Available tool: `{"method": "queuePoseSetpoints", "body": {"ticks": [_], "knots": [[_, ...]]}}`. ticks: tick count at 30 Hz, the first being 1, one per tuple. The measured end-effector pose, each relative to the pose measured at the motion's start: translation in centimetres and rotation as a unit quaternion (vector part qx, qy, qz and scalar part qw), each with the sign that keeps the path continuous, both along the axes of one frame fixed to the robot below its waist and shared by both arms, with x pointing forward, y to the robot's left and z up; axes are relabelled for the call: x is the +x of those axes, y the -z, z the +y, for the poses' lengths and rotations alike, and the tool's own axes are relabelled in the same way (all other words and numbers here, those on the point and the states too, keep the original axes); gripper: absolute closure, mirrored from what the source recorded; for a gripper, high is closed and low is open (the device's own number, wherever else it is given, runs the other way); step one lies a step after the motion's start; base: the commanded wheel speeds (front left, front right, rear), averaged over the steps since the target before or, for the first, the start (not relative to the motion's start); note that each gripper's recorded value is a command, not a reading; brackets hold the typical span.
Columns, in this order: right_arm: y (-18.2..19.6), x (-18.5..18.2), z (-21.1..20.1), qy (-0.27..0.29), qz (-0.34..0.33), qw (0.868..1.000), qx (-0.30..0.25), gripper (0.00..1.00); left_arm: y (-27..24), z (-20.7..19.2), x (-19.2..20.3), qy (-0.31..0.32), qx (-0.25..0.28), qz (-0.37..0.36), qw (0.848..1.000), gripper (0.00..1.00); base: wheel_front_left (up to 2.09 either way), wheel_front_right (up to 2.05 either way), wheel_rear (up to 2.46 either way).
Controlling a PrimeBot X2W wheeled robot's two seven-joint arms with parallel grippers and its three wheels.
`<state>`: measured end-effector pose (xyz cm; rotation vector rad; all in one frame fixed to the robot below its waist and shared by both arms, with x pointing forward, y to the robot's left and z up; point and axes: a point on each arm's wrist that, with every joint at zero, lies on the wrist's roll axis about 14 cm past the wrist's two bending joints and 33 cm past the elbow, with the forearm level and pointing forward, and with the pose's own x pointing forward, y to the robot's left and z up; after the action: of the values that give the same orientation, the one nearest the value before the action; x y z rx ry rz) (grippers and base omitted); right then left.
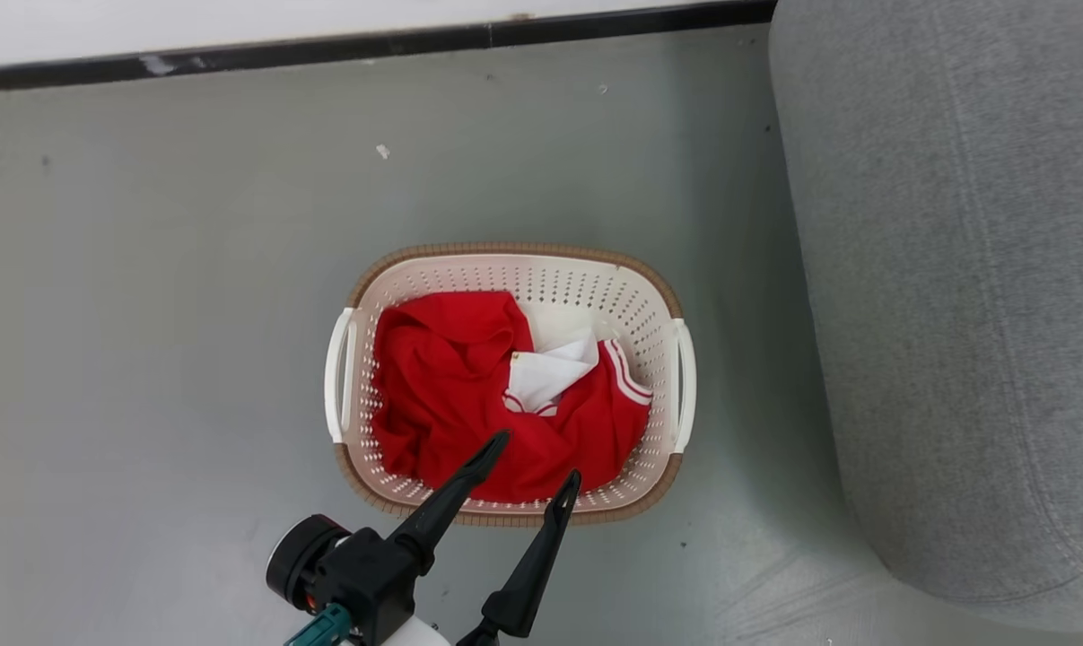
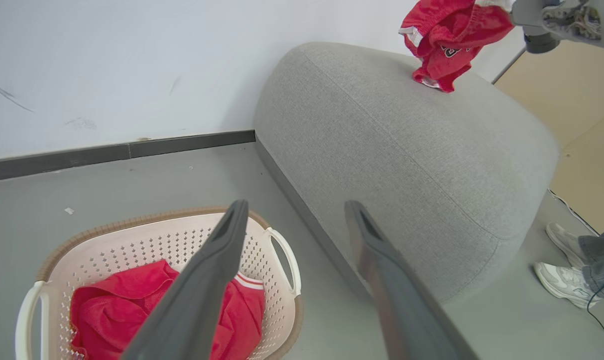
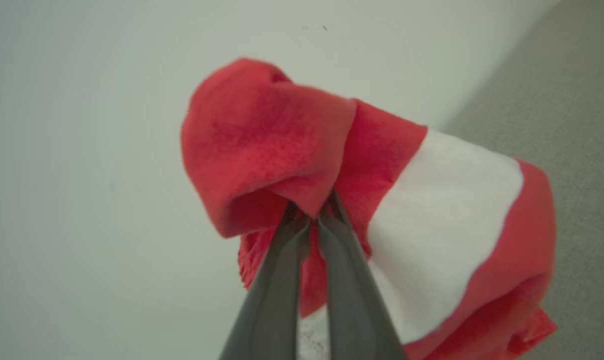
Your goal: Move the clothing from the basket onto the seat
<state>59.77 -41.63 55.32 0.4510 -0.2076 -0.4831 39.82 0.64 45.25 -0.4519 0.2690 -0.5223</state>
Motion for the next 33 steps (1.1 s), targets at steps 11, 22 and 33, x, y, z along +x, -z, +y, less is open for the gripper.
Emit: {"method": "queuePoseSetpoints", "body": {"ticks": [11, 22, 33], "knots": [[8.0, 1.0, 0.5, 0.008, 0.072, 0.997, 0.016, 1.0, 1.4, 1.0, 1.8, -0.017, 0.008, 0.004, 1.0, 0.0, 0.0, 0.0, 0.0], [11.7, 3.3, 3.1, -0.026, 0.109, 0.994, -0.009, 0.0, 1.7, 1.3, 4.0, -0.026, 0.003, -0.014, 1.0, 0.0, 0.0, 0.0, 0.0], [11.4, 3.3, 3.9, -0.037, 0.11, 0.993, -0.023, 0.0, 1.0, 1.1, 5.4, -0.026, -0.005, -0.044, 0.999, 0.0, 0.0, 0.0, 0.0]]}}
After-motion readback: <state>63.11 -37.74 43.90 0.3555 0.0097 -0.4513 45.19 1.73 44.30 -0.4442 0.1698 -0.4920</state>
